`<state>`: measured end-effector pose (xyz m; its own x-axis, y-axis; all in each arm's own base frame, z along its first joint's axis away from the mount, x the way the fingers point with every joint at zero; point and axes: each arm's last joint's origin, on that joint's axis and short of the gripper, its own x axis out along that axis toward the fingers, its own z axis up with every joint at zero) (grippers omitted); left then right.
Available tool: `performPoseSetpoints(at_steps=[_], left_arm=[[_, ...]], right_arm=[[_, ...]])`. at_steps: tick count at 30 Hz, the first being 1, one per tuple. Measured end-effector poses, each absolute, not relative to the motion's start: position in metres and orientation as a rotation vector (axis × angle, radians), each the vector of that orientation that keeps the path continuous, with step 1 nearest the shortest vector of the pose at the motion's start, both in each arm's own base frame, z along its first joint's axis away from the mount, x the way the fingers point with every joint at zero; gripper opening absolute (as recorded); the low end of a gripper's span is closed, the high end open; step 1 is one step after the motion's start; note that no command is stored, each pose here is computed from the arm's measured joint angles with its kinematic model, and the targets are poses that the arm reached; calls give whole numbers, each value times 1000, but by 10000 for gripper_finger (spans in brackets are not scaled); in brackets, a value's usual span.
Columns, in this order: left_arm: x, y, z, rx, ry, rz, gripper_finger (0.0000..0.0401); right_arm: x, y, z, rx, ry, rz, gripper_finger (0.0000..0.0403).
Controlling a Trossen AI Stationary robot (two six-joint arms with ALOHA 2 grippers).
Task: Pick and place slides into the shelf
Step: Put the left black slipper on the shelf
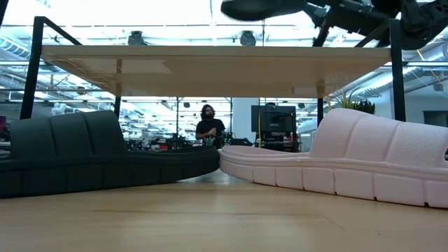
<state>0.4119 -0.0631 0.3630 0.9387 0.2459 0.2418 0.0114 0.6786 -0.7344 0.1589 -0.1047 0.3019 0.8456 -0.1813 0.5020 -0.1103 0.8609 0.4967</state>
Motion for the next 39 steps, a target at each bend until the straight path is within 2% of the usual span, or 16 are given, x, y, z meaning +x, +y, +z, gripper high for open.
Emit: performPoseSetpoints(at_steps=[10, 20, 31, 39], left_arm=[[397, -91, 380, -546, -394, 100, 81], [368, -95, 397, -229, -205, 342, 81], [370, -88, 386, -161, -100, 395, 81], [370, -86, 387, -128, -100, 402, 81]], right_arm=[[151, -116, 299, 639, -477, 39, 32], [146, -116, 299, 788, -332, 220, 32], [149, -112, 339, 862, -127, 454, 32], [158, -119, 324, 975, 29, 391, 31]])
